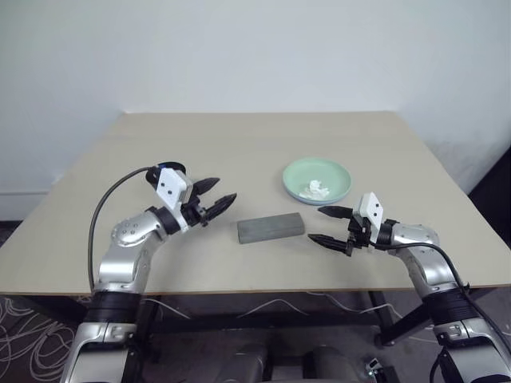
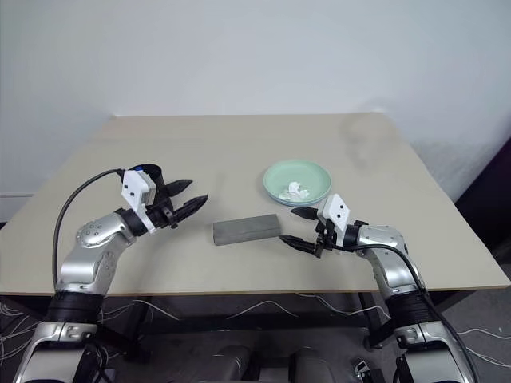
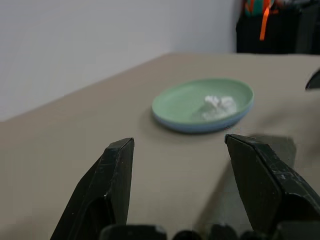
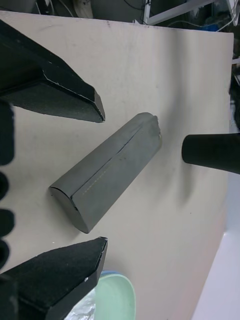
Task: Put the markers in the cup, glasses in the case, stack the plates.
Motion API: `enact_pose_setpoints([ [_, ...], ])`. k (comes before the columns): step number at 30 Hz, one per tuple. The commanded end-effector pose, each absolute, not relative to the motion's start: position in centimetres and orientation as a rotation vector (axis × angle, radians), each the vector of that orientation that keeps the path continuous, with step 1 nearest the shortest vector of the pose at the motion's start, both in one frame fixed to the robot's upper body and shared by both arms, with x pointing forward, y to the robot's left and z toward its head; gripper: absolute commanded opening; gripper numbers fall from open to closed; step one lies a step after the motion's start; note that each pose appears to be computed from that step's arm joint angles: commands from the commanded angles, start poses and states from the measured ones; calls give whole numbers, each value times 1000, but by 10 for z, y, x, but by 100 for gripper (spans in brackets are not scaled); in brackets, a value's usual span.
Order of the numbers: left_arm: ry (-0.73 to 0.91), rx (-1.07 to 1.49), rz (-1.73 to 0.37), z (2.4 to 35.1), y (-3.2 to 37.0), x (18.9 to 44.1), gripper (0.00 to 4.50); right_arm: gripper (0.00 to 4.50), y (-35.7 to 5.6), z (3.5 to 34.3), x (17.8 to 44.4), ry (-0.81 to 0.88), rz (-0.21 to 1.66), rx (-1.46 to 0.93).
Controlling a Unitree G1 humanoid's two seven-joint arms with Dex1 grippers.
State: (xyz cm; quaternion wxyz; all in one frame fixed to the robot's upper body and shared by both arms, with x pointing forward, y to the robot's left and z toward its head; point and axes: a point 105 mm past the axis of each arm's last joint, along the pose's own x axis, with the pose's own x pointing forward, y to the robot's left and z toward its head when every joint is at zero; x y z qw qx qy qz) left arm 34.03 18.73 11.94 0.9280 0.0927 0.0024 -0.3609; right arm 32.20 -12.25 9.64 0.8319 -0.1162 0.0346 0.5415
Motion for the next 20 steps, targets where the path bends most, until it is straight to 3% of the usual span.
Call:
enact_pose_setpoints([
  [1,-9,242,-705,123,200,334,304,398,-138,116,325,17,1113,-246],
  [9,22,241,-613,104,220,318,304,398,-158,115,326,48,1050,-240],
  [20,26,193,-592,89,204,314,304,398,-163,118,320,80,1050,-239],
])
